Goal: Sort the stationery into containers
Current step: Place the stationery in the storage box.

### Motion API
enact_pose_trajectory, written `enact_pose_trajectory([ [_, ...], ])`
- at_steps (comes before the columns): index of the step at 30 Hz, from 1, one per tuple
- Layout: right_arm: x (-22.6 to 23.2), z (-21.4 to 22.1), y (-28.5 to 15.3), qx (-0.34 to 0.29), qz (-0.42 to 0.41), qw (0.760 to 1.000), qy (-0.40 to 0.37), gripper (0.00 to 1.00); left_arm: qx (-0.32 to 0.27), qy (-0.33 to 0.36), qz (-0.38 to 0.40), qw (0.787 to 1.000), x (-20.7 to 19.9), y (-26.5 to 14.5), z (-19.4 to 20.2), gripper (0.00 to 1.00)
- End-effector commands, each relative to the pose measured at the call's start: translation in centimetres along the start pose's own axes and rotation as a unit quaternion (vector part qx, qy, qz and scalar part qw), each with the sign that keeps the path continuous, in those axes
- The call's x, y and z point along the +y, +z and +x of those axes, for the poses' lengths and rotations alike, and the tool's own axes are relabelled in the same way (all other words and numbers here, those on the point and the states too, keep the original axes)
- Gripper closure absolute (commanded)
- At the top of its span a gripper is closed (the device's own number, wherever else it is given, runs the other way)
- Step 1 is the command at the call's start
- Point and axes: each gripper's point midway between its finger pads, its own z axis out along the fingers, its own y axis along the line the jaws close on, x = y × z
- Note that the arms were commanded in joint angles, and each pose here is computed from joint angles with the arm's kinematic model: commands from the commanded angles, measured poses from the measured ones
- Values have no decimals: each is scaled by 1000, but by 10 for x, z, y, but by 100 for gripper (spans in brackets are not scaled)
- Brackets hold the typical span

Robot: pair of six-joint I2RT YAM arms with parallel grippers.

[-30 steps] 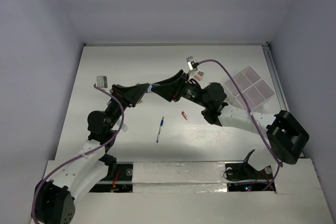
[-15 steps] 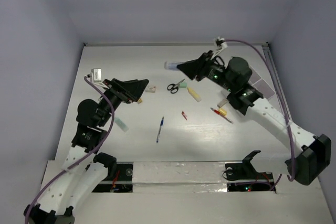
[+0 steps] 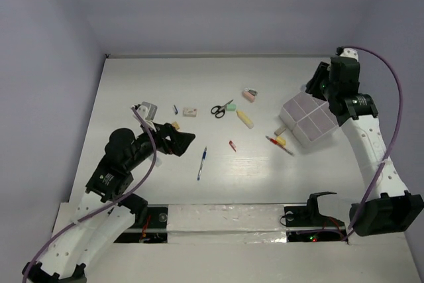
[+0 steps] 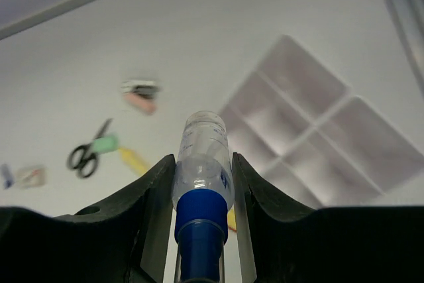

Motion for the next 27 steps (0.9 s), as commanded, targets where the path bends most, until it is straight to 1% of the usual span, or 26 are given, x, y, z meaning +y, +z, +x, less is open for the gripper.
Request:
enact_pose_trajectory([
  [1, -39, -8, -4, 8, 68, 998, -7, 100, -1, 40, 45, 998, -20, -7, 3, 1],
  [6, -70, -20, 22, 19, 108, 994, 7, 100, -1, 44, 70, 997, -32, -12, 7, 1],
  [10, -72, -26, 54, 45, 101, 994, 12, 100, -16, 50, 82, 995, -39, -19, 2, 1],
  [13, -72, -28, 65, 57, 103, 993, 10, 100, -19, 51, 88, 995, -42, -22, 1, 1],
  [22, -93, -19, 80, 79, 148, 986, -8, 100, -9, 55, 103, 993, -48, -22, 6, 1],
  [27, -96, -17, 87, 87, 157, 984, -11, 100, -4, 56, 110, 992, -52, -23, 8, 1],
])
